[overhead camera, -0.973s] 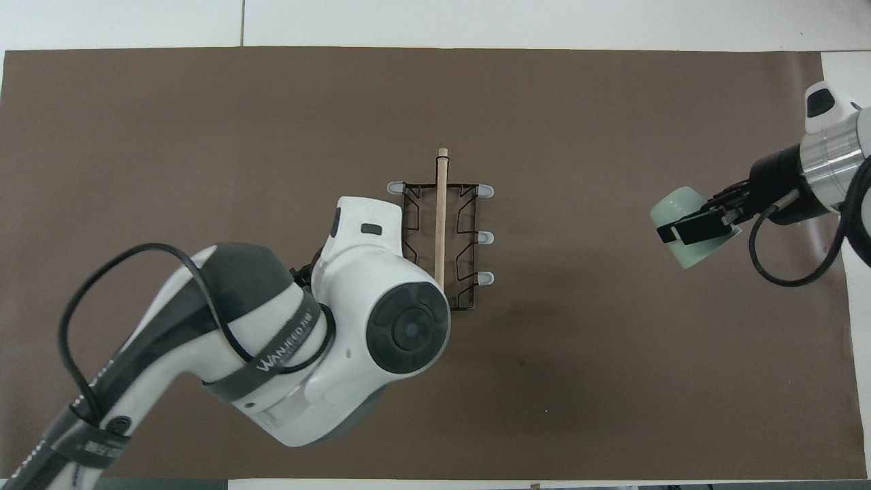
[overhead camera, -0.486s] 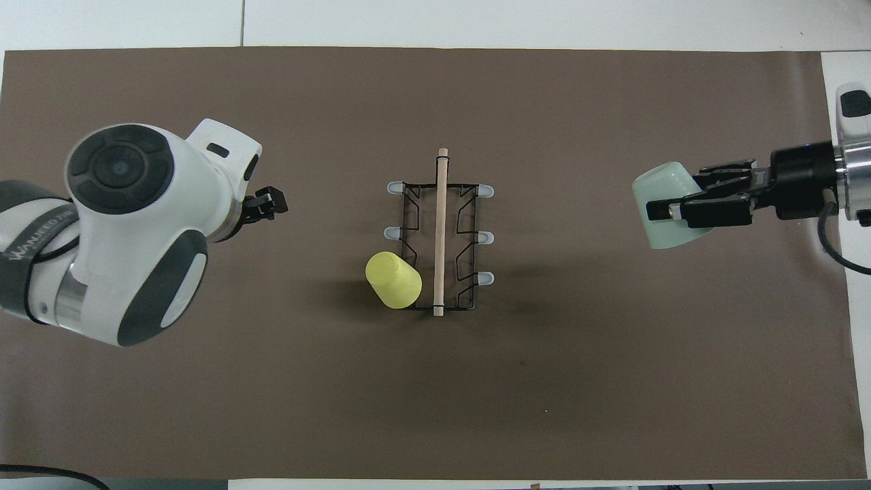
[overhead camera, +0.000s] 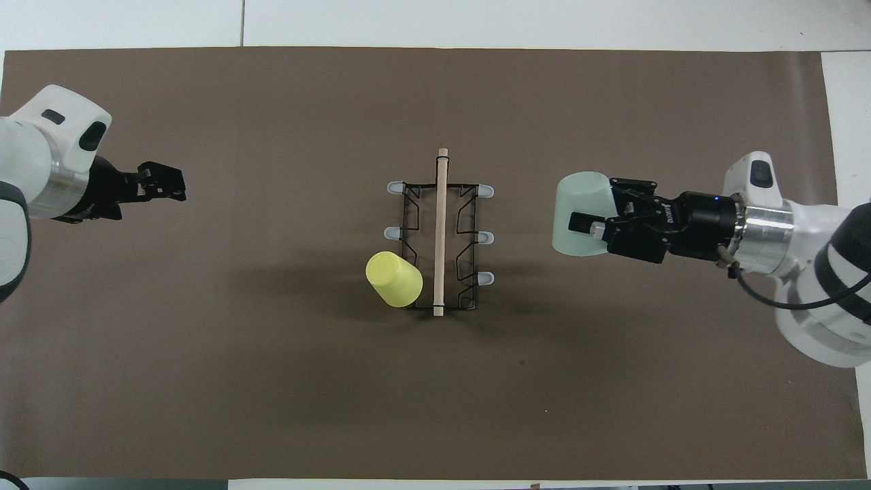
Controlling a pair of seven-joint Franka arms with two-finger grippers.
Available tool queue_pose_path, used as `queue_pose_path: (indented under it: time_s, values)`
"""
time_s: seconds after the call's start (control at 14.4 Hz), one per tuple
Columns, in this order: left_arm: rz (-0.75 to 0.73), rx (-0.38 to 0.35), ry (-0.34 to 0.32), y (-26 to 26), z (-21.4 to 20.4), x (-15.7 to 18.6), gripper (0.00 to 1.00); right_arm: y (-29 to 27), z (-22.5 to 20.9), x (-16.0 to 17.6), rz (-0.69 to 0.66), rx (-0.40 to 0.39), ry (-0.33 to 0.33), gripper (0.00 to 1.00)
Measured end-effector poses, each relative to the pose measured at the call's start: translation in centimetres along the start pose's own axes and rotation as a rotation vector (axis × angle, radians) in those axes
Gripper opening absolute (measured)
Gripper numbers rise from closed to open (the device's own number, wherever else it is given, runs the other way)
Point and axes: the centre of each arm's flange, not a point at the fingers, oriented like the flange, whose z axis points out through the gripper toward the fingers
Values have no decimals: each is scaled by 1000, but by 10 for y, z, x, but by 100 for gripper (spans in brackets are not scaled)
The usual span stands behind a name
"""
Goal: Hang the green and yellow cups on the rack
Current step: 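Hang the green cup on the rack peg nearest the right gripper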
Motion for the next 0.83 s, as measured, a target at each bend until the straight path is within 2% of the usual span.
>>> queue_pose_path:
  time_s: [0.14,0.28,0.49,0.83]
  values:
    - [29,7,-24,-11,-31,0,100,-10,37,-34,-47,5,74,68]
    - [63,10,-38,-21,-64,0,100,-28,64,-69,-105,-41,113,68]
    - [119,12,-57,-37,-96,-1,100,-39,69,-95,-181,-109,93,68]
    - [164,19,-121,-44,-94,-7,100,-30,65,-106,-282,-183,83,68]
